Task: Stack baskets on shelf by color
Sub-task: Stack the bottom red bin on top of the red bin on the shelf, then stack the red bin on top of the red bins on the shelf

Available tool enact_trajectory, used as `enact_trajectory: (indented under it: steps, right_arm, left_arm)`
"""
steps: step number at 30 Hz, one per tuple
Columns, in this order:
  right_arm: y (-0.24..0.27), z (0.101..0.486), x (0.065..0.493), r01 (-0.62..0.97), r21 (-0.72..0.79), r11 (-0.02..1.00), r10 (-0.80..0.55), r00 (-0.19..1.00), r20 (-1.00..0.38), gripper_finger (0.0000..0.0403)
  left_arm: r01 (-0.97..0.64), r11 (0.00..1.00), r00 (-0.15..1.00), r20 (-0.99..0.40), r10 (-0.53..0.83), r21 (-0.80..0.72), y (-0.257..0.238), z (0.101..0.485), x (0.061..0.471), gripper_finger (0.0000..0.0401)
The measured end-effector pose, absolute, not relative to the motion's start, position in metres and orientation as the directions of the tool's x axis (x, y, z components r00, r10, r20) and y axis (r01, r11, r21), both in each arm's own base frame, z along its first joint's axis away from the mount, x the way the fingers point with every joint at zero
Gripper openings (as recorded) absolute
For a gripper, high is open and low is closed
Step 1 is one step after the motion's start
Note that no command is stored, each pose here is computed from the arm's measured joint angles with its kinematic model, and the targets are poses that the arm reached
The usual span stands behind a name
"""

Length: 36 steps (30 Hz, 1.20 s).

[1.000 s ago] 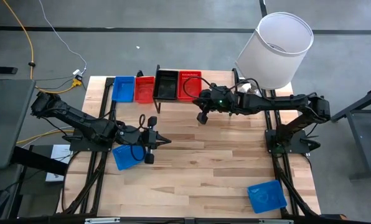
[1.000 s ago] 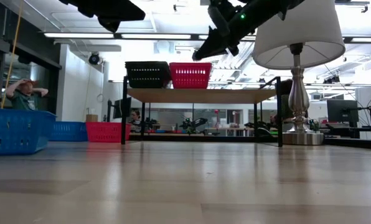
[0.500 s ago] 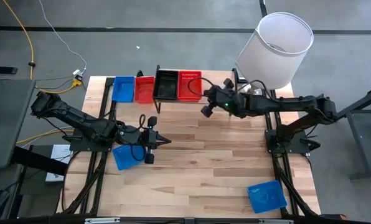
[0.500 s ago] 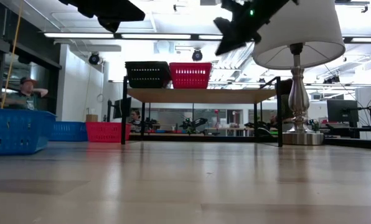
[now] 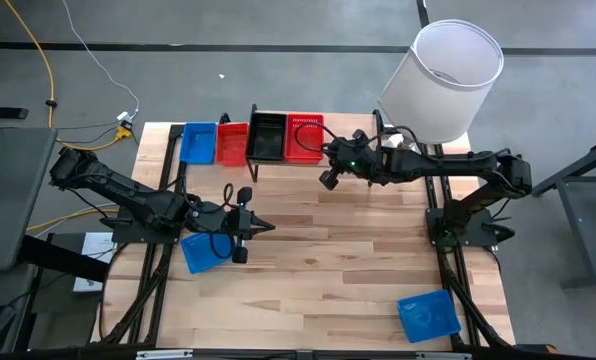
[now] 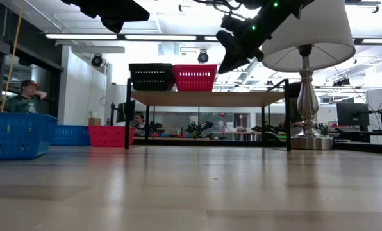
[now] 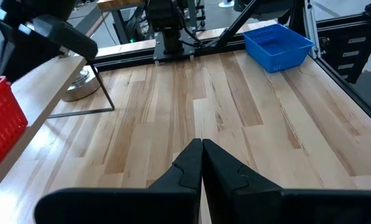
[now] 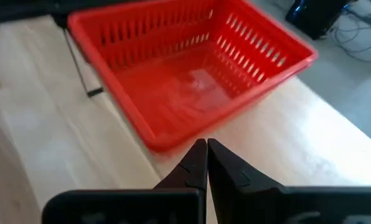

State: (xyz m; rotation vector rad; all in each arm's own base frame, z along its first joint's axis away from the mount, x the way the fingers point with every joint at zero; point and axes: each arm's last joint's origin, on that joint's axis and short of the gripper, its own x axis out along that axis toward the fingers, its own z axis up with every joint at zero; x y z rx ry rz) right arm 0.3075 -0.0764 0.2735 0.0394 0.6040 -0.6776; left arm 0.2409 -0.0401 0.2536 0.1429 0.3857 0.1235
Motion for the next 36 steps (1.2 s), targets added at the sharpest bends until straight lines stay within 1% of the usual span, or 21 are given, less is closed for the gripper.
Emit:
enact_trajectory:
  steps: [7,12,24,27,29,31,33,36]
  right_arm:
    - [-0.076,0.275,0.311,0.565,-0.130,0.815,-0.540,0.659,-0.524,0.0000]
    - [-0.076,0.275,0.311,0.556,-0.136,0.820,-0.537,0.663,-0.522,0.0000]
    - [-0.063,0.283,0.291,0.527,-0.211,0.823,-0.538,0.604,-0.588,0.0000]
    - [-0.055,0.284,0.288,0.516,-0.237,0.823,-0.542,0.593,-0.595,0.0000]
    - [-0.050,0.286,0.287,0.510,-0.244,0.825,-0.544,0.598,-0.589,0.0000]
    - [-0.046,0.287,0.286,0.504,-0.258,0.824,-0.549,0.599,-0.582,0.0000]
    - [-0.044,0.287,0.286,0.496,-0.268,0.826,-0.549,0.600,-0.583,0.0000]
    - [-0.044,0.286,0.286,0.492,-0.271,0.828,-0.546,0.596,-0.588,0.0000]
  left_arm:
    - [-0.092,0.982,0.919,-0.366,0.147,0.163,-0.040,0.254,0.241,0.0000]
    - [-0.092,0.982,0.918,-0.369,0.147,0.163,-0.040,0.253,0.241,0.0000]
    - [-0.085,0.981,0.905,-0.397,0.150,0.176,-0.040,0.250,0.240,0.0000]
    - [-0.072,0.976,0.906,-0.396,0.150,0.205,-0.040,0.251,0.240,0.0000]
    - [-0.057,0.966,0.910,-0.385,0.154,0.251,-0.040,0.252,0.240,0.0000]
    - [-0.103,0.946,0.905,-0.367,0.217,0.306,-0.038,0.259,0.241,0.0000]
    - [-0.204,0.916,0.880,-0.345,0.327,0.346,-0.036,0.272,0.243,0.0004]
    - [-0.318,0.839,0.798,-0.353,0.489,0.442,-0.029,0.293,0.241,0.0020]
